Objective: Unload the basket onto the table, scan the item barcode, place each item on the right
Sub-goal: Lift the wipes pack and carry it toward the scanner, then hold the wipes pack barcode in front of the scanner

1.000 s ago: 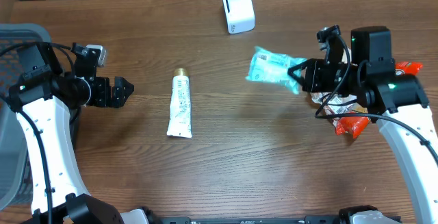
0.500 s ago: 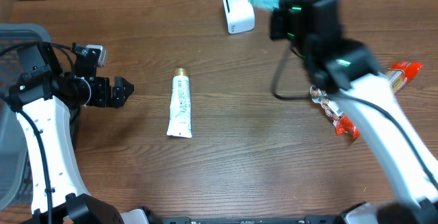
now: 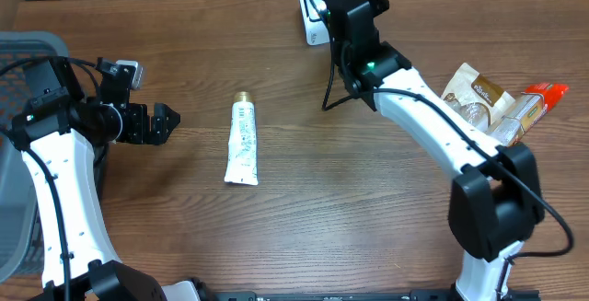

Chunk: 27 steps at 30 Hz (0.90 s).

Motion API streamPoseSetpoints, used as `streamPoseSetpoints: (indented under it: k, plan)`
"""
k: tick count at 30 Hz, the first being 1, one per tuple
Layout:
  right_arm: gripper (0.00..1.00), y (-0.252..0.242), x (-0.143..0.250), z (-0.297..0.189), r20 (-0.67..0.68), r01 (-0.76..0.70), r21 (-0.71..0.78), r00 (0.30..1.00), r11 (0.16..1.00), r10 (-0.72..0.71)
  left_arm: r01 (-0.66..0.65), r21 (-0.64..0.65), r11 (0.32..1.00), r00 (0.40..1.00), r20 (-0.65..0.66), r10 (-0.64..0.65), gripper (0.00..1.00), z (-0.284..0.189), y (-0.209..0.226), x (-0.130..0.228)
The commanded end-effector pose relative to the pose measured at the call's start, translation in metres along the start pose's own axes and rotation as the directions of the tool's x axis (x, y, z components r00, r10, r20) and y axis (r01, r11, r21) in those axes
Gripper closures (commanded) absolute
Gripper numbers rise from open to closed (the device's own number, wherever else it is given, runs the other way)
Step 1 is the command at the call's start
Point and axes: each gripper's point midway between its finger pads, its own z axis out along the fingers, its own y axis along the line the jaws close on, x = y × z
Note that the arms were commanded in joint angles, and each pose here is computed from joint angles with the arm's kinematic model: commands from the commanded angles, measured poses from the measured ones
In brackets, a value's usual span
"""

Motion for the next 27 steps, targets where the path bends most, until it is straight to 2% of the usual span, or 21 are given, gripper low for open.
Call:
streamPoseSetpoints:
  k: [1, 4, 8, 15, 22, 27]
  plan:
    - [0.96, 0.012, -0.002, 0.011, 0.022, 0.24, 0.017, 0.971, 0.971, -0.24, -0.023, 0.019, 1.0, 1.0, 0.002, 0.023, 0.0, 0.003, -0.004, -0.002]
    - [0.96, 0.025, 0.001, 0.022, 0.036, 0.341, 0.034, 0.939, 0.94, -0.342, -0.023, 0.019, 1.0, 1.0, 0.002, 0.023, 0.0, 0.003, -0.004, -0.002]
    - [0.96, 0.032, -0.002, 0.035, 0.076, 0.337, 0.097, 0.936, 0.937, -0.344, -0.024, 0.019, 1.0, 1.0, 0.003, 0.024, 0.0, 0.003, -0.004, -0.002]
    - [0.96, 0.052, 0.002, 0.055, 0.139, 0.471, 0.156, 0.86, 0.868, -0.491, -0.023, 0.019, 1.0, 1.0, 0.002, 0.023, 0.01, 0.003, -0.004, -0.002]
    - [0.96, 0.077, 0.025, 0.068, 0.124, 0.55, 0.123, 0.818, 0.826, -0.562, -0.024, 0.019, 1.0, 1.0, 0.003, 0.024, 0.0, 0.003, -0.004, -0.002]
    - [0.96, 0.075, 0.03, 0.073, 0.12, 0.566, 0.122, 0.807, 0.816, -0.578, -0.023, 0.019, 1.0, 1.0, 0.002, 0.023, 0.0, 0.003, -0.004, -0.002]
